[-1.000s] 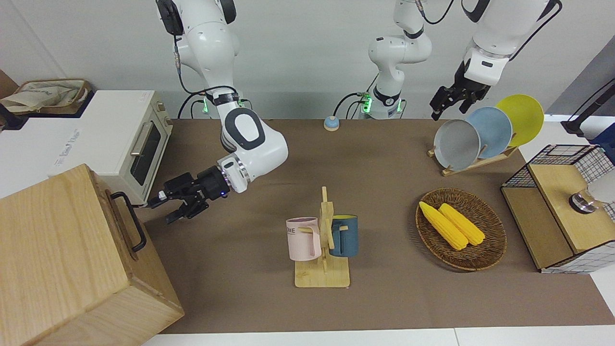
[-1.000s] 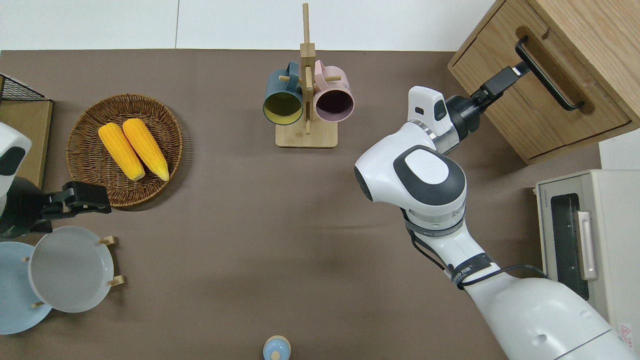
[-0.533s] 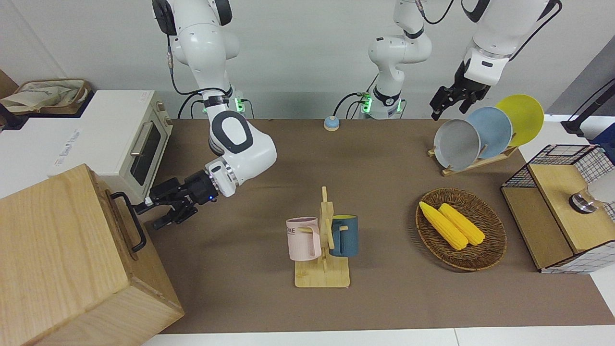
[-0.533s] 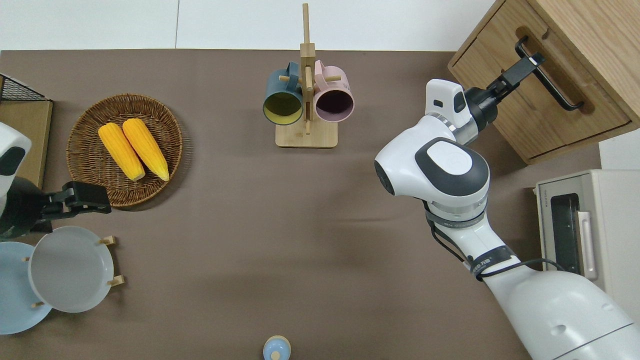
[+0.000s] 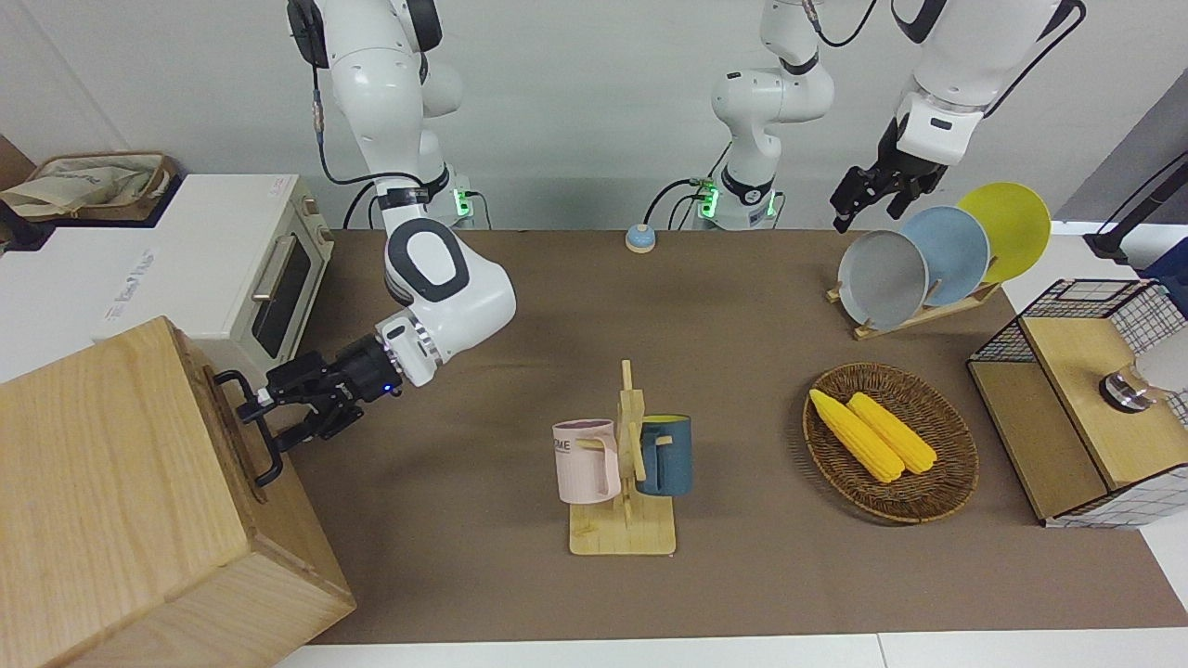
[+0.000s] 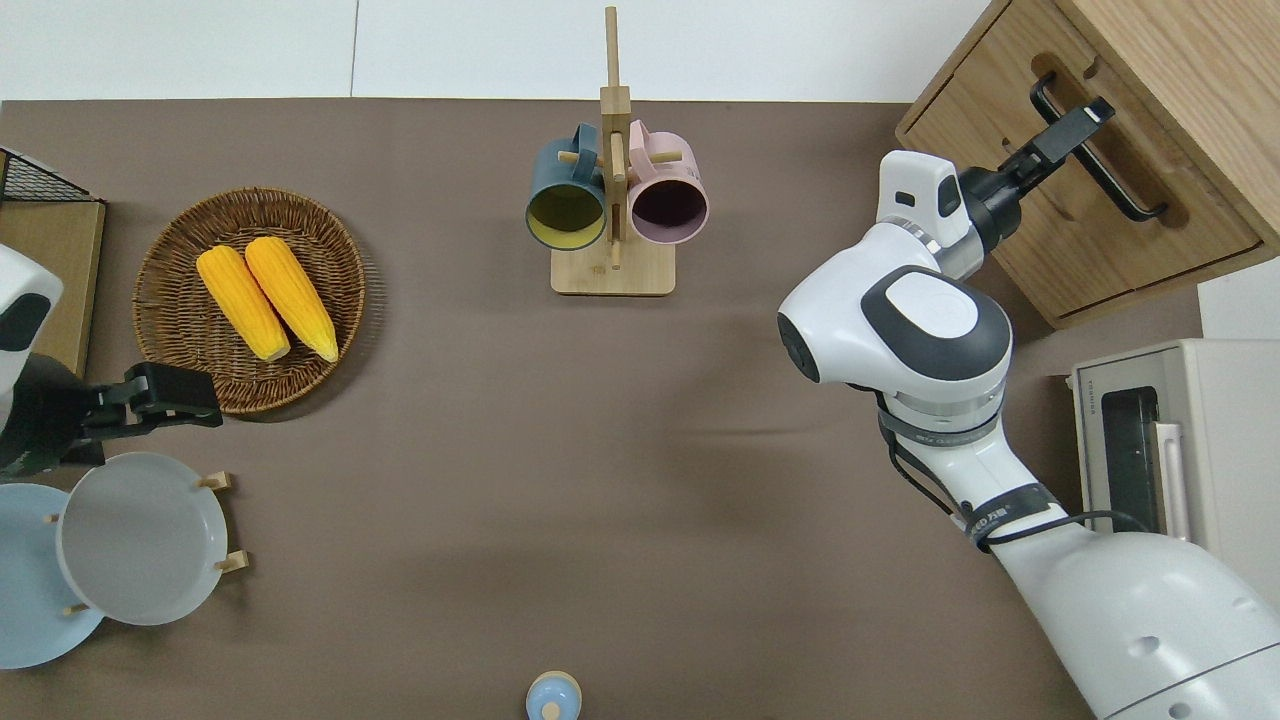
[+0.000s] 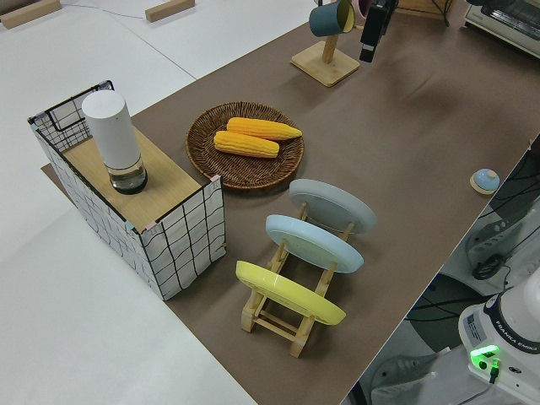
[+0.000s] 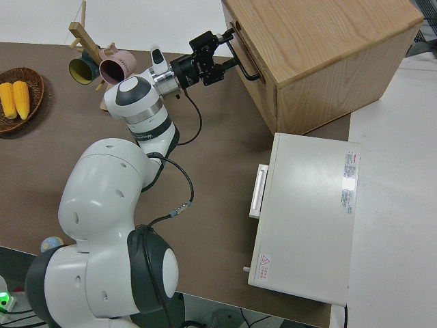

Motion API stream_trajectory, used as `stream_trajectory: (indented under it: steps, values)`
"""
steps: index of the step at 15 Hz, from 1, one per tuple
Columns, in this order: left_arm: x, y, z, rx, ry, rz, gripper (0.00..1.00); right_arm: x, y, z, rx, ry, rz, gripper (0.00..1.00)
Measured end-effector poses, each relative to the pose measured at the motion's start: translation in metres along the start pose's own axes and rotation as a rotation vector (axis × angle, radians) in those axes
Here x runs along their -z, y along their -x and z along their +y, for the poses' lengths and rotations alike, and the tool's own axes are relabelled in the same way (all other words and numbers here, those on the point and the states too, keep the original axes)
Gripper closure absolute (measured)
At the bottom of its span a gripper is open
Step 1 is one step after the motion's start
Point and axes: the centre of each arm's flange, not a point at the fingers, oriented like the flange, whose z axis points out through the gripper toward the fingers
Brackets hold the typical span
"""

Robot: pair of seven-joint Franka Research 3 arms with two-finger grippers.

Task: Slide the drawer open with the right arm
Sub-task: 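Close the right gripper around the black drawer handle, then pull the handle toward the robot with the right gripper, sliding the drawer open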

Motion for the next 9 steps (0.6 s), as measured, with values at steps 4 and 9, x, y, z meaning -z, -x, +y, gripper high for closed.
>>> stream_trajectory:
  steps: [4, 9]
  values:
    - [0.0000, 0.0000, 0.0000, 0.000, 0.000, 0.000, 0.00, -0.0034, 0.0015, -0.0027, 0.004, -0.002, 0.004, 0.27]
    - [0.0000, 0.0000, 0.0000, 0.000, 0.000, 0.000, 0.00, -0.0027, 0.0022, -0.0046, 0.008, 0.003, 0.006, 0.80]
